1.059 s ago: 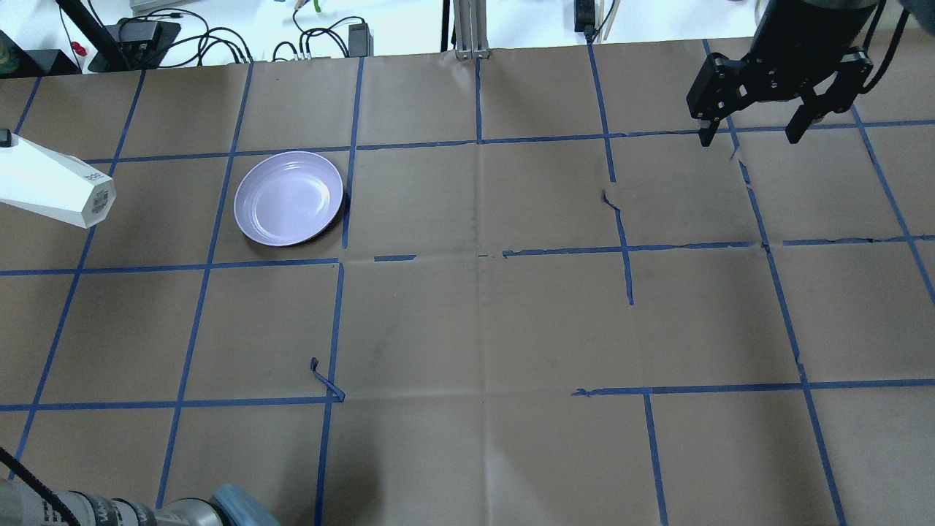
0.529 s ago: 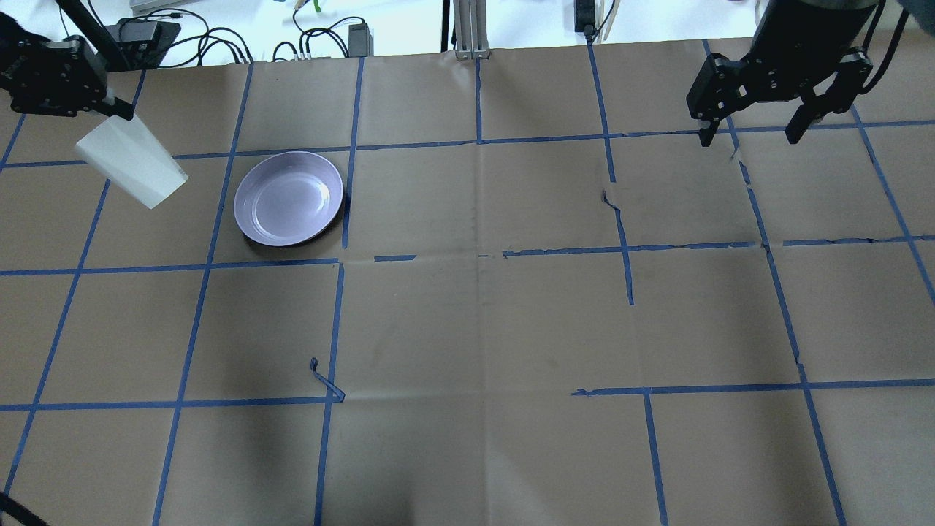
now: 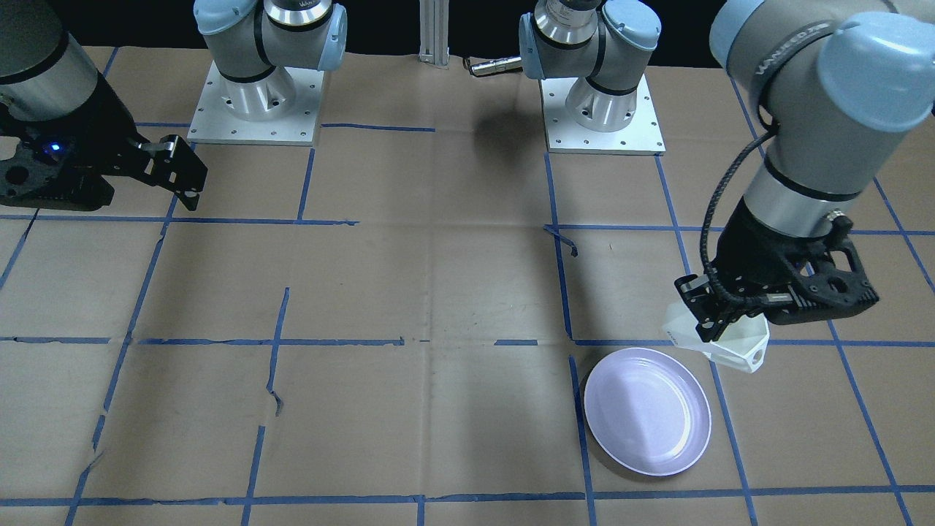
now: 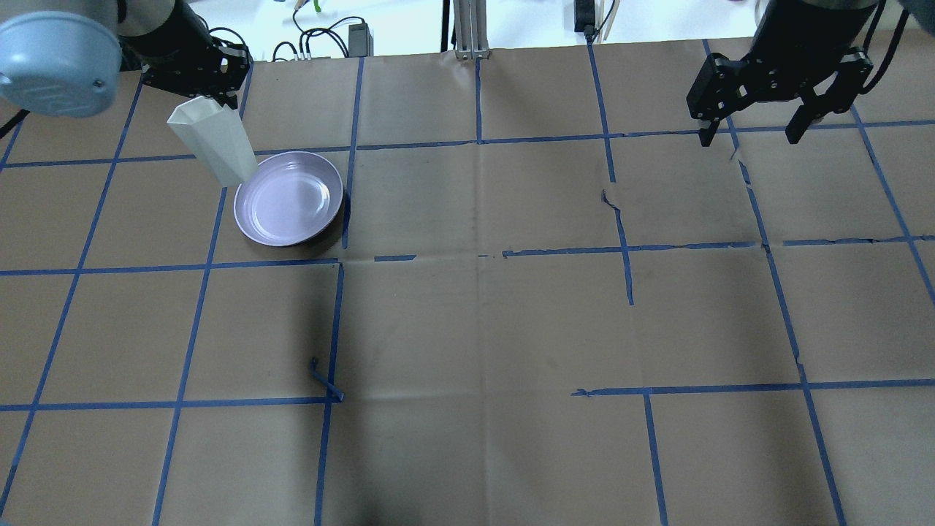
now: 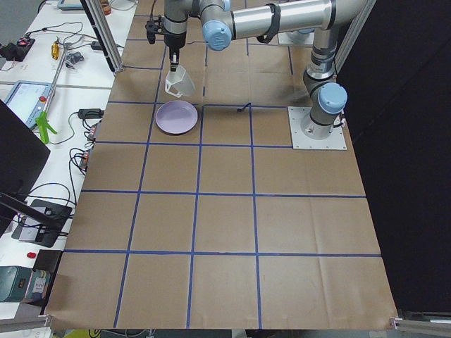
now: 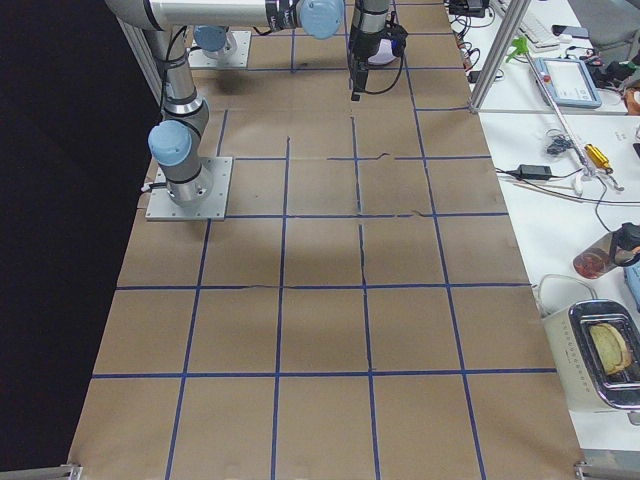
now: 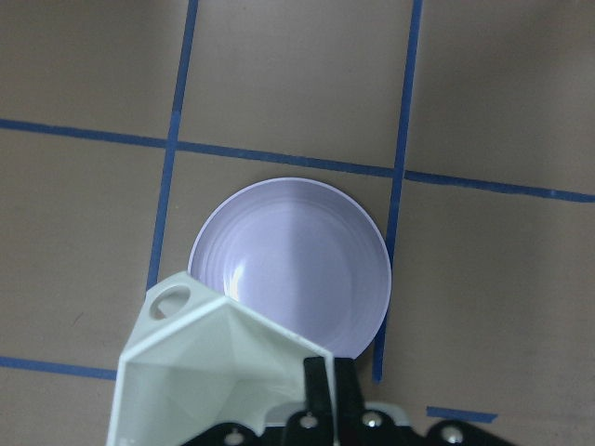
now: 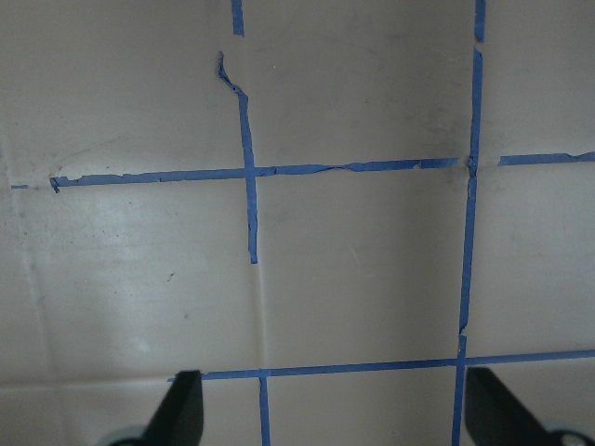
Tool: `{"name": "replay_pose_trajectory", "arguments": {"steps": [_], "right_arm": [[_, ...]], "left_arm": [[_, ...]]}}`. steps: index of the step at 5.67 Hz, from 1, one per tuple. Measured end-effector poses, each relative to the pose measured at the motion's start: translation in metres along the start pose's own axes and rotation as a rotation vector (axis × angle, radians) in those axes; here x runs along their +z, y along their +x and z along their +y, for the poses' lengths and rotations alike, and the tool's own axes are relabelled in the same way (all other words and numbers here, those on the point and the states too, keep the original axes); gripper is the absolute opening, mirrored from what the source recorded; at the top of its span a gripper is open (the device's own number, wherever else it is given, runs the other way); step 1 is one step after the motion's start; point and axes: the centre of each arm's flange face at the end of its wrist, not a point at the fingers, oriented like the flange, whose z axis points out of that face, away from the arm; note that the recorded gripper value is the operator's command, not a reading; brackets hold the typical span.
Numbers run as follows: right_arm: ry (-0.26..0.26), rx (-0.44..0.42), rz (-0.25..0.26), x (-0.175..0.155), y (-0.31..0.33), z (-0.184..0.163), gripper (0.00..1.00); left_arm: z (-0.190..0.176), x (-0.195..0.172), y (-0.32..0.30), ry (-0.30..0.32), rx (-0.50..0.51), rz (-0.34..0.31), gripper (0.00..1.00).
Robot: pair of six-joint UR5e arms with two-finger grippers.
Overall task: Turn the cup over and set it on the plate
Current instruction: 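Carry the upright mug over the plate and lower it onto it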
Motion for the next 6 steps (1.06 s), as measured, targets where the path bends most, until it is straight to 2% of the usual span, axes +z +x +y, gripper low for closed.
{"name": "replay_pose_trajectory", "arguments": {"steps": [3,4,6], "right_arm": [[0.000,0.000,0.000,0.000,0.000,0.000,1.00],[0.000,0.000,0.000,0.000,0.000,0.000,1.00],[0.000,0.000,0.000,0.000,0.000,0.000,1.00]], "left_arm": [[0.029,0.122,0.008,0.136,0.006,-0.055,0.00],[0.039,0.148,0.009,0.175,0.004,-0.076,0.00],[0.046,0.164,0.014,0.186,0.008,-0.082,0.00]]}}
